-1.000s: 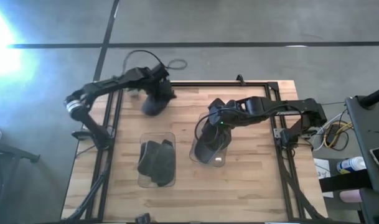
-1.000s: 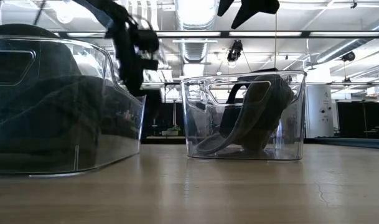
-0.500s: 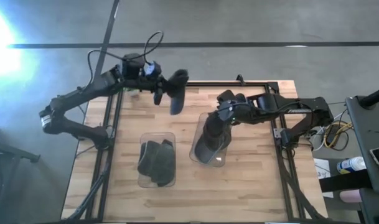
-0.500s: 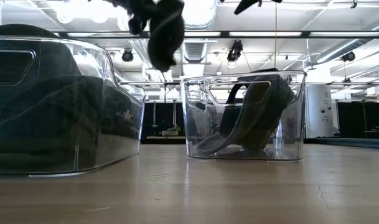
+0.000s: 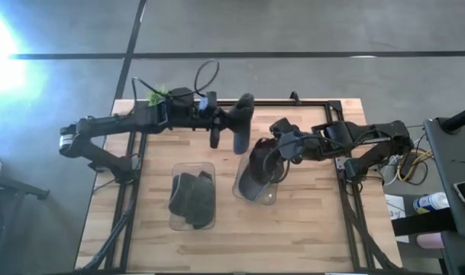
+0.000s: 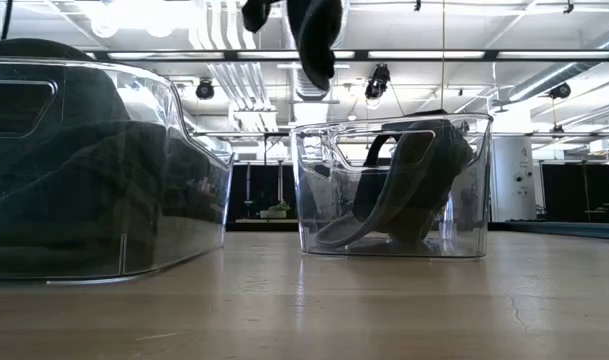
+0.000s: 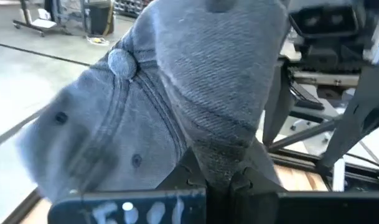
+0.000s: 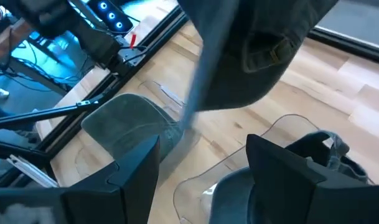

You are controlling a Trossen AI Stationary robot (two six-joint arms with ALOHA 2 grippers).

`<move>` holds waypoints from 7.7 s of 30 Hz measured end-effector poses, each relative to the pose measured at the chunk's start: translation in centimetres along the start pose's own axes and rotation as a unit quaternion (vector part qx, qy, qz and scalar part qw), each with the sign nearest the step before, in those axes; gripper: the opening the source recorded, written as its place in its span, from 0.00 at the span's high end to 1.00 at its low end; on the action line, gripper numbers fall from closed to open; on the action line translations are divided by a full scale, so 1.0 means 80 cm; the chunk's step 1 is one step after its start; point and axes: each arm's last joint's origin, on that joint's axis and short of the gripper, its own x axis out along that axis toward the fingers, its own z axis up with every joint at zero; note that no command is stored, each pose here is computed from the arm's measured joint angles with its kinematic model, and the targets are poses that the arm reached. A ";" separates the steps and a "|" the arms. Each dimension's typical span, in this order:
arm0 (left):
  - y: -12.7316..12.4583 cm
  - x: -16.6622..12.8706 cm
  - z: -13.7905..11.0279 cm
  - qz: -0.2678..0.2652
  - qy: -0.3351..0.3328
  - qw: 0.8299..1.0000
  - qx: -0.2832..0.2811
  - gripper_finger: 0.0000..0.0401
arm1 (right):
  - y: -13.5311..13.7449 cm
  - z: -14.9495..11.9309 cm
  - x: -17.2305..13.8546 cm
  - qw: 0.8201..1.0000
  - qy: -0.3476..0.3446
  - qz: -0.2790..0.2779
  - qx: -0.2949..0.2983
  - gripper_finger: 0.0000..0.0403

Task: Pick & Place hat
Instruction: Put the black cap into the right transparent bin, then return to Home Position

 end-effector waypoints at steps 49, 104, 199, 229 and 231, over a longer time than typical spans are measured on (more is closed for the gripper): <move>-0.053 -0.021 -0.057 -0.051 0.240 0.967 -0.061 0.55 | 0.010 -0.057 0.003 0.995 0.093 -0.033 0.032 0.96; -0.087 0.002 -0.221 -0.030 0.319 0.945 -0.069 0.55 | -0.111 -0.139 0.056 0.941 0.232 -0.200 0.146 0.69; 0.009 -0.215 -0.319 -0.084 -0.038 0.977 -0.193 0.55 | -0.318 -0.238 0.040 0.941 -0.215 0.260 0.032 0.81; 0.009 -0.212 -0.322 -0.090 -0.050 0.976 -0.192 0.55 | -0.319 -0.236 0.033 0.930 -0.240 0.279 0.023 0.80; 0.009 -0.212 -0.322 -0.090 -0.050 0.976 -0.192 0.55 | -0.318 -0.236 0.033 0.927 -0.262 0.262 -0.058 0.79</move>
